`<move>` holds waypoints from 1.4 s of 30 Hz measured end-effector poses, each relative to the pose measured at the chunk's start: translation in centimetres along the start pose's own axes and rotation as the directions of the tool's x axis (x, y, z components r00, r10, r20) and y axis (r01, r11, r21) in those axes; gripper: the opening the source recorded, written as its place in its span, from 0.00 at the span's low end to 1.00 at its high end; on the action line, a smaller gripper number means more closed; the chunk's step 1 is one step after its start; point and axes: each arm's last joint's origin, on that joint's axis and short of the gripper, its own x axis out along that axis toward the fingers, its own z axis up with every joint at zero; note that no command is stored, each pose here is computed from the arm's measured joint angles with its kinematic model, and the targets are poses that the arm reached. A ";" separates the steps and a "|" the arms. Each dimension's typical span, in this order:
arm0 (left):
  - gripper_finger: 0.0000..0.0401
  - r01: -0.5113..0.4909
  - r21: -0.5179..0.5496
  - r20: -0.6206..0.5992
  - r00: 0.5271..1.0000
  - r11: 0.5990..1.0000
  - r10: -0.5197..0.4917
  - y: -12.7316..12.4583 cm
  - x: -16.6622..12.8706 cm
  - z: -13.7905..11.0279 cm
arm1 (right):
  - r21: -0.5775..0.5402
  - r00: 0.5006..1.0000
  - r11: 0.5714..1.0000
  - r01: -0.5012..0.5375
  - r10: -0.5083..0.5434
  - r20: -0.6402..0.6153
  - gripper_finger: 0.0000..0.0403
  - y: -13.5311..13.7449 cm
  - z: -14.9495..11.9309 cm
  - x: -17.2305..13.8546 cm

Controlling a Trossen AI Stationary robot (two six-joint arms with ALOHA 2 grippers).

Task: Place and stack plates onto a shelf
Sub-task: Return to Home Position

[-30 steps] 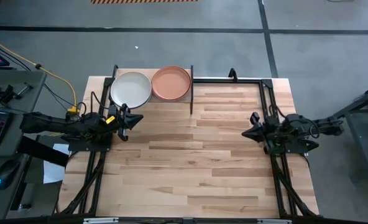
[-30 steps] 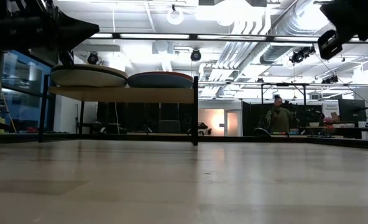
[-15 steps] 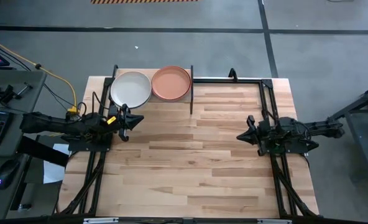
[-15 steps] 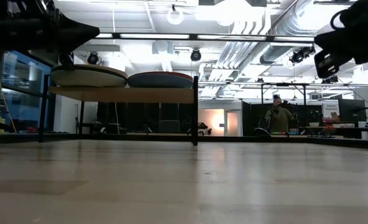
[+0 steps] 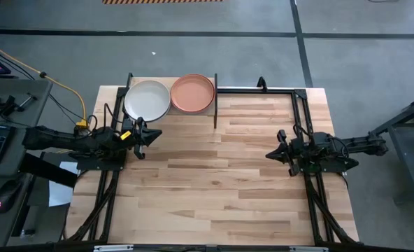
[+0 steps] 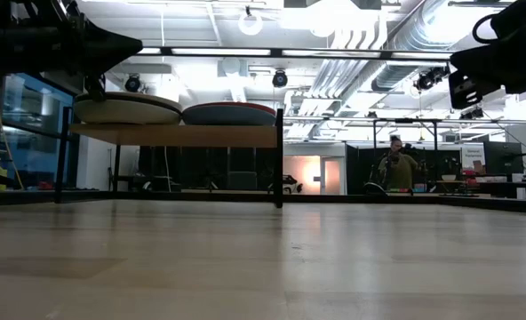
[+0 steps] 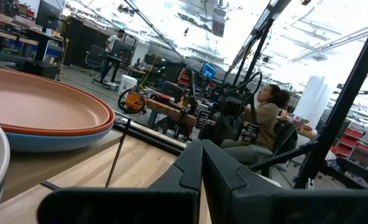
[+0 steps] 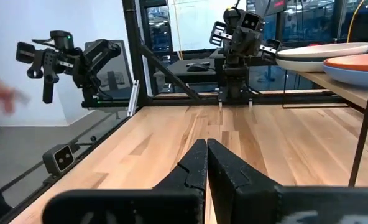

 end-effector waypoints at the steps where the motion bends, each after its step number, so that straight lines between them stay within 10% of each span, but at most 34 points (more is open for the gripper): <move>1: 0.00 0.000 0.000 0.000 1.000 1.000 0.000 0.0 0.0 0.0 | 0.003 1.000 1.000 0.001 -0.001 0.000 0.00 0.0 0.0 0.0; 17: 0.00 0.000 0.000 0.000 1.000 1.000 0.000 0.0 0.0 0.0 | 0.189 1.000 0.982 0.014 -0.014 -0.001 0.00 0.0 0.0 0.0; 42: 0.00 -0.041 0.045 -0.143 0.989 0.998 0.047 1.0 -2.4 -1.0 | 0.191 1.000 0.981 0.018 -0.017 -0.003 0.00 0.0 0.0 0.0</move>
